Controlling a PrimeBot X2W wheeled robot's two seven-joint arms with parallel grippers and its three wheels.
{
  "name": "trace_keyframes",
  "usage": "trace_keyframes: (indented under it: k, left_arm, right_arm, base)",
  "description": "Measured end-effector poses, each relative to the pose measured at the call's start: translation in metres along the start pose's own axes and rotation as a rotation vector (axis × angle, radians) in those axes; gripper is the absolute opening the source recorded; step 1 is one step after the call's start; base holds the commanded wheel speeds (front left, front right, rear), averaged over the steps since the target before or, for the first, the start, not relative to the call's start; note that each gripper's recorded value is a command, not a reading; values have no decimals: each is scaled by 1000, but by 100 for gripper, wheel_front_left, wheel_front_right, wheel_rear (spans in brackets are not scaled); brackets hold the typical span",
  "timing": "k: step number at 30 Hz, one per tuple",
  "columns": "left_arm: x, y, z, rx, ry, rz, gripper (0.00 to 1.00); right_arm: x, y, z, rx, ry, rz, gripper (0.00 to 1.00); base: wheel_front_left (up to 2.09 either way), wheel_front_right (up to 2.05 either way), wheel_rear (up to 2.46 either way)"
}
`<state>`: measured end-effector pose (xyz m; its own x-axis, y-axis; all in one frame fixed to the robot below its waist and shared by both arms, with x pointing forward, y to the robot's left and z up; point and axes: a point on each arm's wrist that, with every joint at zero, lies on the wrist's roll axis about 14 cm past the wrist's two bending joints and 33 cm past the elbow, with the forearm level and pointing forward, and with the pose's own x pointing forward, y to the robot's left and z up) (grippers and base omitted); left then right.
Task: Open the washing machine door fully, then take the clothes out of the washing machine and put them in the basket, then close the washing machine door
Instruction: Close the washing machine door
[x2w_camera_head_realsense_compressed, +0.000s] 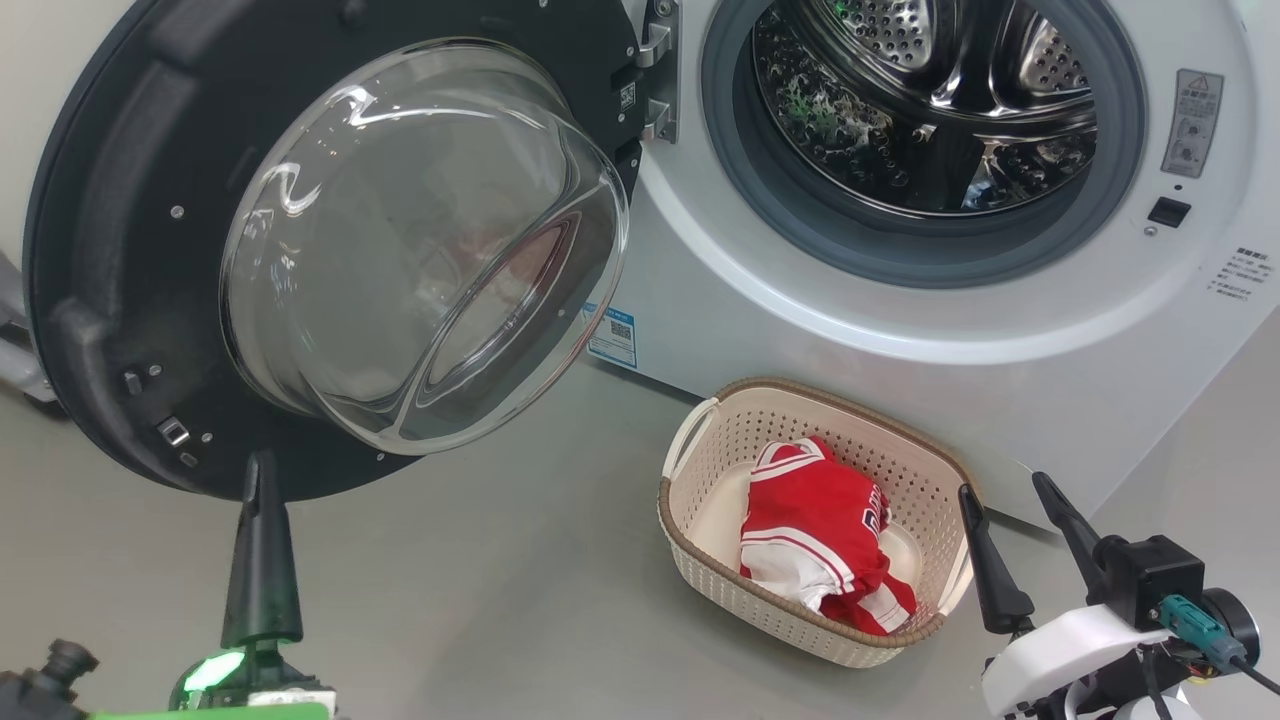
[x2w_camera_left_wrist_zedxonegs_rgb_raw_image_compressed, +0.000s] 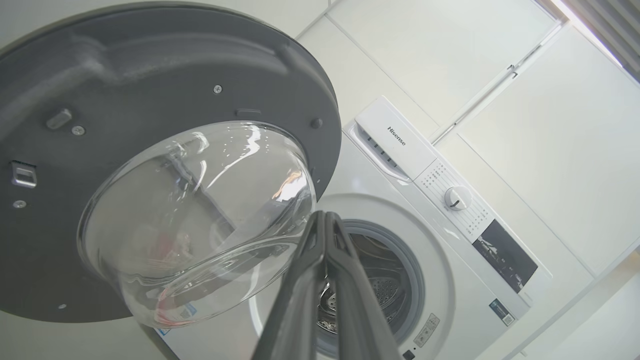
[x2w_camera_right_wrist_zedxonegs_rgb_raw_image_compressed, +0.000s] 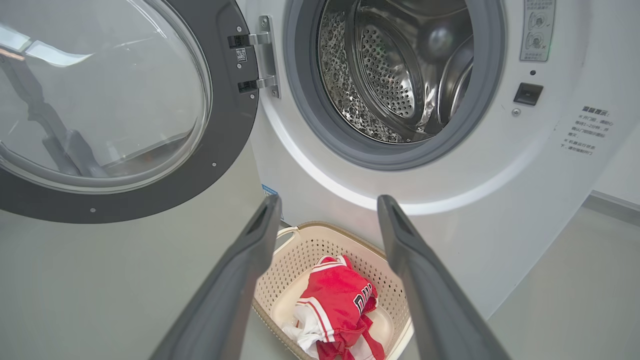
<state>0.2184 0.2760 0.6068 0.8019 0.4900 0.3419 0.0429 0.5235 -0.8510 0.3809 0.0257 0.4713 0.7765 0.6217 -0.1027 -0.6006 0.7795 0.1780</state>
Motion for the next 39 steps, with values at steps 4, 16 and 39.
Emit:
trace_keyframes:
  k: [4, 16, 39]
  left_arm:
    - [6, -9, 29, -169, -105, -21, 0]
    - [27, 2, 150, -231, -376, -78, 0]
    - [76, 121, 183, -279, -260, 350, 0]
  right_arm:
    - [0, 0, -1, 0, 5, 0, 100]
    - [1, -6, 0, -9, 6, -5, 100]
    - [-5, -20, -3, -5, 27, -38, 100]
  base:
    - [0, 0, 0]
    - [0, 0, 0]
    - [0, 0, 0]
